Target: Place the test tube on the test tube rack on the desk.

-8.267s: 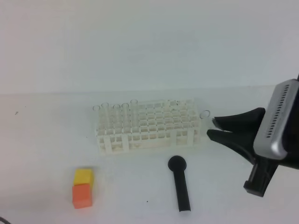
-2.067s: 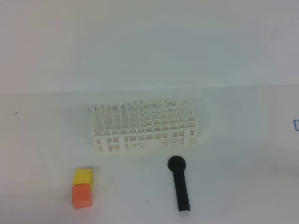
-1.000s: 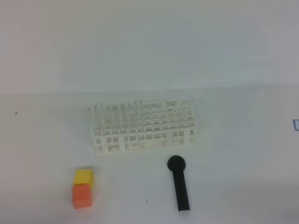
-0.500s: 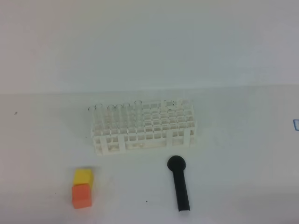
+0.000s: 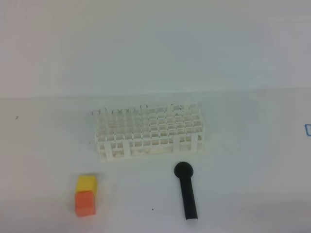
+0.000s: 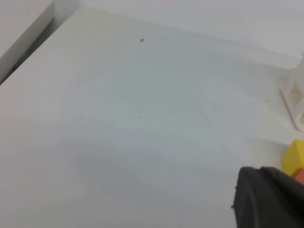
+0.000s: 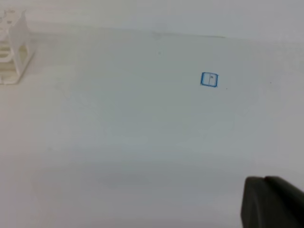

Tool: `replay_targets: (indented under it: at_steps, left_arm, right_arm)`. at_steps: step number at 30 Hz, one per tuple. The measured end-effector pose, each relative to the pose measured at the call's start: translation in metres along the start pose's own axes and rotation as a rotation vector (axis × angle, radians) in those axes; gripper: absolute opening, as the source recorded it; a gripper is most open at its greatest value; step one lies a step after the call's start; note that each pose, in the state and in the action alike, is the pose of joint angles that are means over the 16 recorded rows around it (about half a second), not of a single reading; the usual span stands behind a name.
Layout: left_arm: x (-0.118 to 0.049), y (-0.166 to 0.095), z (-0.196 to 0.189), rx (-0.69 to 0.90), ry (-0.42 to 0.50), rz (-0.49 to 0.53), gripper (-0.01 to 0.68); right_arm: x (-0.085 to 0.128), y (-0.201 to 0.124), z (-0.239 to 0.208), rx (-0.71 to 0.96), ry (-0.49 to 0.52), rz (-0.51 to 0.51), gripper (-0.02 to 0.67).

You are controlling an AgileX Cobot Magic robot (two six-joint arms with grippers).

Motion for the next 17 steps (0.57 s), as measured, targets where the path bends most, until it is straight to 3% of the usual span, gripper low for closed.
replay_targets:
  at_steps: [17]
  left_arm:
    - [0.0000, 0.0000, 0.0000, 0.000, 0.000, 0.000, -0.001]
  right_arm:
    - [0.0000, 0.0000, 0.0000, 0.000, 0.000, 0.000, -0.001]
Point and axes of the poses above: a point on each arm's last joint axis where the gripper is mounted, z pointing out along that axis toward the gripper, x along the wrist's bending axis when the last joint is at zero, y = z × x, the point moved 3 cm from there along z, pointing out along that axis toward the gripper, and after that the axes turned 5 degrees about -z, right-handed, at the moved point
